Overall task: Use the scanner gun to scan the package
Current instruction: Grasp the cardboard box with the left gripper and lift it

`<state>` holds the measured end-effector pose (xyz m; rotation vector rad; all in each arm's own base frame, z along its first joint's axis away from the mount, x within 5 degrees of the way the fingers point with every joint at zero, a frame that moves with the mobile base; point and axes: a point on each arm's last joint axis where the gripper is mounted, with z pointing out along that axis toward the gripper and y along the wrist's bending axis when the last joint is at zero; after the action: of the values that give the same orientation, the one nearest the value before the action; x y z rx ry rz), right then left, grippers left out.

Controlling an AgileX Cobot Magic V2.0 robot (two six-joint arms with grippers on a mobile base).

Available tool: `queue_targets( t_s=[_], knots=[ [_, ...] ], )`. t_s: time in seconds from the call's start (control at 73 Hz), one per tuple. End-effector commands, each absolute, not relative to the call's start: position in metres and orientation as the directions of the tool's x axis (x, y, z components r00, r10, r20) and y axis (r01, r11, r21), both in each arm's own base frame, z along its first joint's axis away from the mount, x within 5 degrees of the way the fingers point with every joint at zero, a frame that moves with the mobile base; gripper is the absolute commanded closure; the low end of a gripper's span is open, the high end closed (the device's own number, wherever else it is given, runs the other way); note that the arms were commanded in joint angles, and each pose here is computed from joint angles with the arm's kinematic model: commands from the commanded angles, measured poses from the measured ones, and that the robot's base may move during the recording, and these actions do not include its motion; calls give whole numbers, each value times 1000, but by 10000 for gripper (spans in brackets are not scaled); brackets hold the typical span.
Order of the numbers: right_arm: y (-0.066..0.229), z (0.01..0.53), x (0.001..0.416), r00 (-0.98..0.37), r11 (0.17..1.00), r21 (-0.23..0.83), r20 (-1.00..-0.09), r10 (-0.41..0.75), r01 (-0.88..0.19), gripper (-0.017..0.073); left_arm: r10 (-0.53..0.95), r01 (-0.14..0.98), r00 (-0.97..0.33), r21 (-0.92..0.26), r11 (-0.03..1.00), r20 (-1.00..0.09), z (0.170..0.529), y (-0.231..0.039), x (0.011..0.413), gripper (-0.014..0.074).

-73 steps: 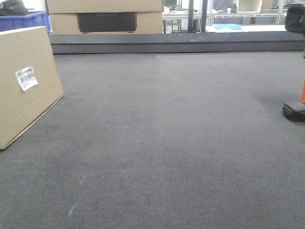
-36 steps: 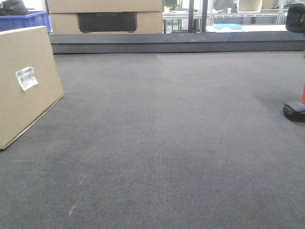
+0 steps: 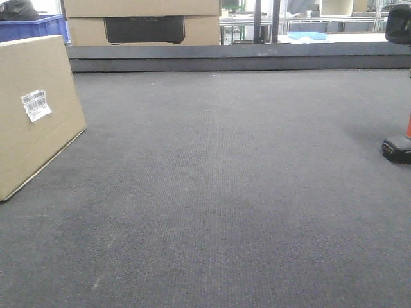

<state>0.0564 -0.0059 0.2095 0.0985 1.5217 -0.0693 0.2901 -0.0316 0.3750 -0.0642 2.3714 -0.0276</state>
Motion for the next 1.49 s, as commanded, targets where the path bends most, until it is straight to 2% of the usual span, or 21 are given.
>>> queue_targets(
  t_s=[0.0, 0.055, 0.178, 0.644, 0.74, 1.055, 1.165, 1.233, 1.329, 1.48],
  knots=[
    [-6, 211, 56, 70, 993, 19, -997, 11, 113, 713, -57, -34, -723, -47, 998, -688, 375, -33, 291, 41],
    [-6, 211, 56, 70, 993, 19, -998, 11, 113, 713, -78, -51, -759, -59, 997, -646, 369, -32, 292, 1],
    [-6, 211, 56, 68, 993, 19, -998, 11, 112, 713, -107, -72, -825, -85, 994, -555, 351, -33, 300, 5],
    [-6, 211, 56, 68, 993, 19, -998, 11, 112, 713, -96, -83, -896, -49, 995, -433, 312, -35, 322, 23],
    [-6, 211, 56, 68, 993, 19, -998, 11, 112, 713, -95, -83, -897, -47, 995, -431, 312, -35, 322, 119],
    [-6, 212, 56, 74, 993, 19, -997, 10, 113, 713, -97, -81, -886, -55, 995, -454, 313, -36, 325, 710],
    [-7, 215, 56, 107, 993, 19, -994, 7, 117, 713, -135, -86, -875, -124, 989, -465, 323, -41, 327, 705],
    [-7, 217, 55, 134, 993, 19, -991, 3, 119, 713, -184, -90, -863, -216, 972, -471, 333, -48, 327, 705],
    [-8, 223, 54, 192, 992, 21, -981, -4, 126, 713, -251, -77, -849, -363, 929, -465, 347, -63, 328, 705],
    [-8, 228, 53, 248, 991, 22, -969, -12, 132, 713, -281, -37, -840, -468, 883, -465, 351, -95, 328, 705]
  ],
)
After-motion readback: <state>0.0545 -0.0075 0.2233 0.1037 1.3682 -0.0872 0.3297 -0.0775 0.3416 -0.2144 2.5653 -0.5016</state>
